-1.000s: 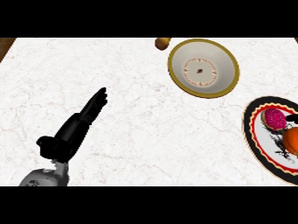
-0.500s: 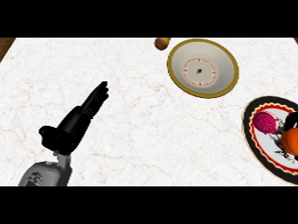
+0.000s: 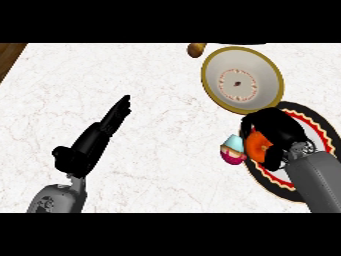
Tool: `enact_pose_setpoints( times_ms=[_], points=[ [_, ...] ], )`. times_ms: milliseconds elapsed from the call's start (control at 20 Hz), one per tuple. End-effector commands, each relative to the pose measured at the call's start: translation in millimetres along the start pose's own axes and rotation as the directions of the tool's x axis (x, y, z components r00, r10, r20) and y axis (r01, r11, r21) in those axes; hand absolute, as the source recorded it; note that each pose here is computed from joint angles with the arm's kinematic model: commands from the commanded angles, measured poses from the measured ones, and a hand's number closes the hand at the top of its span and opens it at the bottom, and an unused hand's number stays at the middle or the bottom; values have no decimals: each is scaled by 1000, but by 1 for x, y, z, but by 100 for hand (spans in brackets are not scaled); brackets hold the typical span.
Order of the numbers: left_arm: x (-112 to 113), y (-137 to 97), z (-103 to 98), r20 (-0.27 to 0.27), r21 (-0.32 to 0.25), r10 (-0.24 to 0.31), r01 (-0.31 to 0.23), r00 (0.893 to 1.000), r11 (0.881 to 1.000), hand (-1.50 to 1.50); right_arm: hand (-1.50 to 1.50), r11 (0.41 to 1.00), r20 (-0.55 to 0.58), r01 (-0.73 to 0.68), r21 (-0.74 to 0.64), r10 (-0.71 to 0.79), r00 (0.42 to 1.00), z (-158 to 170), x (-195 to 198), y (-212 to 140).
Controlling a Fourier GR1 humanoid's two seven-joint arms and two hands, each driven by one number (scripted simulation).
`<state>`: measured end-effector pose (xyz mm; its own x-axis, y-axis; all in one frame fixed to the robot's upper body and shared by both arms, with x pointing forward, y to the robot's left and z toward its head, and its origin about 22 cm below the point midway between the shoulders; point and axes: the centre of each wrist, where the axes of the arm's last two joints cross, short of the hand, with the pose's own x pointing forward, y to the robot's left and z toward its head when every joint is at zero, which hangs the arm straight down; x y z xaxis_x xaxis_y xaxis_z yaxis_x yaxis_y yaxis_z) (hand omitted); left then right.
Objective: Pick the squash from the plate and place it in the bowl
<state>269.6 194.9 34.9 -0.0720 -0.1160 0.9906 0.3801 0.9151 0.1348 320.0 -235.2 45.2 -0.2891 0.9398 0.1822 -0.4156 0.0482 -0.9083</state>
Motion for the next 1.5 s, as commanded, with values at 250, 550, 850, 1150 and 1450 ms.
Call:
enact_pose_setpoints(
  times_ms=[250, 550, 850, 1150, 1450],
  points=[
    [-8, -3, 8, -13, 22, -5, 5, 1000, 1000, 0, 150, 937, 50, -65, -343, 88, 995, -29, 178, -30],
    [0, 3, 4, -14, 28, 1, 0, 1000, 1000, 0, 150, 808, 174, 214, -550, -140, 975, -3, 180, -82],
    [-3, -1, 5, -9, 43, -7, 8, 1000, 999, 0, 150, 727, 194, 354, -588, -298, 935, -12, 160, -107],
    [-2, 11, -3, -15, 55, -6, 7, 1000, 998, 0, 150, 765, 9, 135, -629, -167, 986, -47, 128, -109],
    [7, -7, 8, -9, 19, 0, 0, 1000, 1000, 0, 150, 672, -69, 35, -740, -129, 989, -61, 63, -125]
  ],
)
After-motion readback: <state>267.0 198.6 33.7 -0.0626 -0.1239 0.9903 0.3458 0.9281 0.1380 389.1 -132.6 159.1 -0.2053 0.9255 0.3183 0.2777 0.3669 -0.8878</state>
